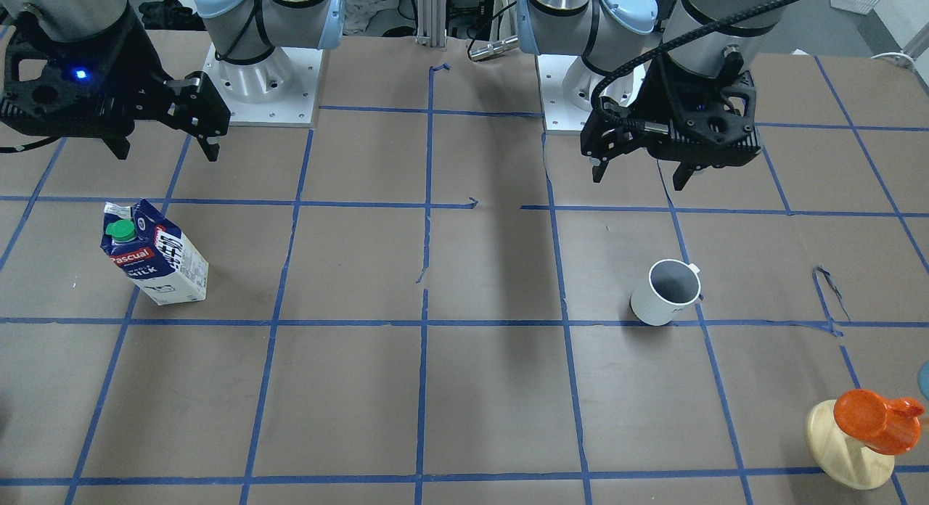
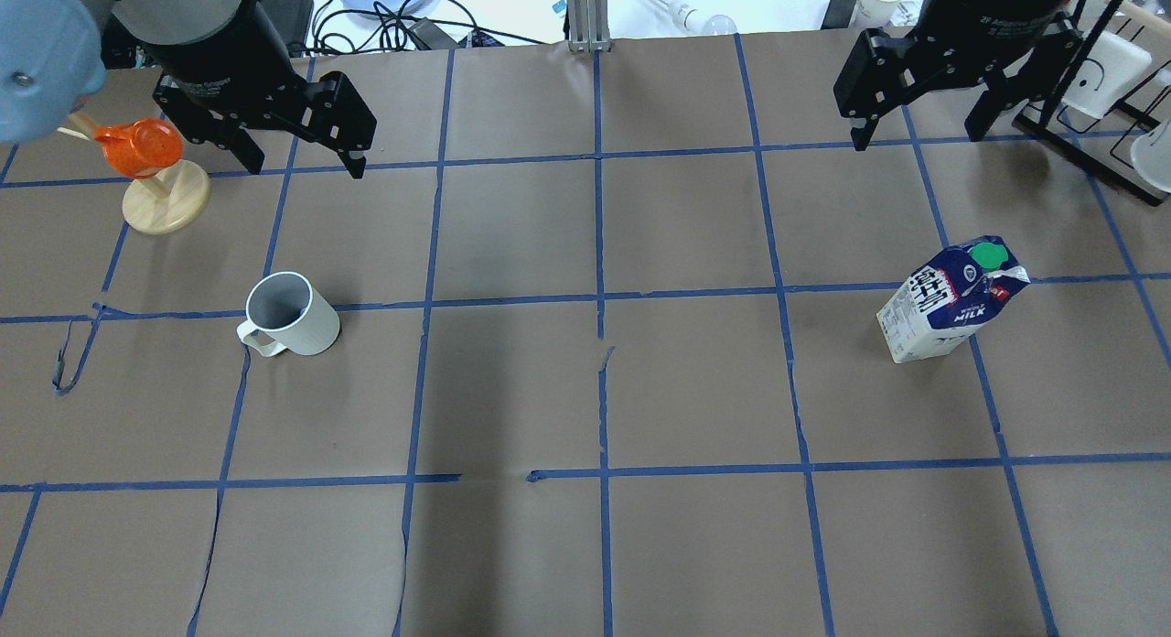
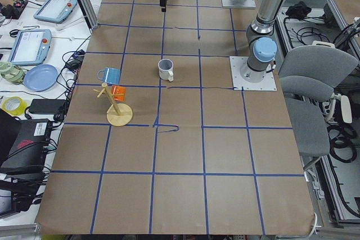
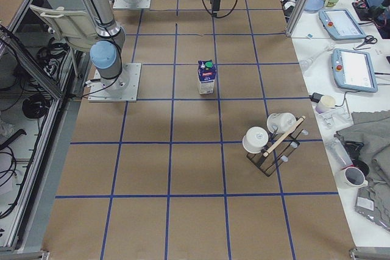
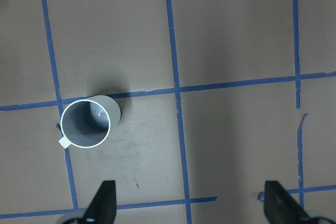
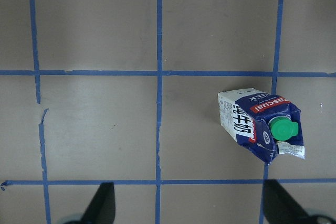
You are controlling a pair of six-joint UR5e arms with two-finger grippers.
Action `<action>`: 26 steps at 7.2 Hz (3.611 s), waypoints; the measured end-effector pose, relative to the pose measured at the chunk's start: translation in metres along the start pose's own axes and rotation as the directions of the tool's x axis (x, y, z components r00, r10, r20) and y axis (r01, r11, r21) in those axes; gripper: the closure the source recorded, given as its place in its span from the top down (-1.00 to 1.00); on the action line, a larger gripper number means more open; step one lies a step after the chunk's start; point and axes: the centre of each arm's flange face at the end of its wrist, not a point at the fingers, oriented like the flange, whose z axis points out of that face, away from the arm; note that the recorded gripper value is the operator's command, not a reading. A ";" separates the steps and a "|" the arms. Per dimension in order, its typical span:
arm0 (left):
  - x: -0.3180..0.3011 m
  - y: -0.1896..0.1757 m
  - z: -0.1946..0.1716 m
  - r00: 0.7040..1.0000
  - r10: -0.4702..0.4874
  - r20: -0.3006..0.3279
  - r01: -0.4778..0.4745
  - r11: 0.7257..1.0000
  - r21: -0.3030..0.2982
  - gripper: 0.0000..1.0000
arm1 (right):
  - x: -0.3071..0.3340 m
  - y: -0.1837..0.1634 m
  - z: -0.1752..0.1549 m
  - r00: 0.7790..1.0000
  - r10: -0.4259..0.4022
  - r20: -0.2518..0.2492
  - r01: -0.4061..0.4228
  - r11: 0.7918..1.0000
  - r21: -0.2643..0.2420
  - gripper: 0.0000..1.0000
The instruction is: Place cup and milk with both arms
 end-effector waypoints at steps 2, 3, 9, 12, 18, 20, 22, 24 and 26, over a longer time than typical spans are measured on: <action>0.000 0.000 0.001 1.000 0.000 -0.002 0.000 1.000 -0.001 1.00 | 0.000 0.000 0.000 1.000 0.000 0.000 0.000 1.000 -0.001 1.00; 0.000 0.000 0.000 1.000 0.001 -0.001 -0.001 1.000 -0.001 1.00 | 0.000 0.000 0.000 1.000 0.000 0.001 0.000 1.000 -0.001 1.00; -0.003 -0.001 0.002 1.000 0.012 0.007 -0.012 1.000 0.001 1.00 | 0.000 0.000 0.001 1.000 0.000 0.001 0.000 1.000 -0.002 1.00; -0.007 -0.004 0.000 1.000 0.007 0.006 -0.007 1.000 0.006 1.00 | 0.000 0.000 -0.001 1.000 -0.002 -0.002 0.002 1.000 0.000 1.00; -0.117 -0.026 0.051 0.999 0.022 -0.029 -0.023 1.000 -0.018 1.00 | 0.000 0.001 -0.001 1.000 -0.001 -0.002 0.001 1.000 0.002 1.00; -0.149 -0.029 0.090 0.998 0.046 -0.048 -0.047 0.998 -0.029 1.00 | 0.000 0.001 -0.002 1.000 -0.001 -0.002 0.001 1.000 0.002 1.00; -0.175 -0.031 0.139 0.996 0.063 -0.061 -0.066 0.997 -0.048 1.00 | 0.000 0.002 -0.003 1.000 -0.001 -0.002 0.001 1.000 0.005 1.00; -0.207 -0.022 0.200 0.995 0.064 -0.074 -0.069 0.995 -0.071 1.00 | 0.000 0.003 -0.003 1.000 -0.003 -0.002 0.003 1.000 0.005 1.00; -0.215 -0.003 0.256 0.992 0.047 -0.117 -0.065 0.986 -0.154 1.00 | -0.001 0.004 -0.004 1.000 -0.003 -0.002 0.003 1.000 0.007 1.00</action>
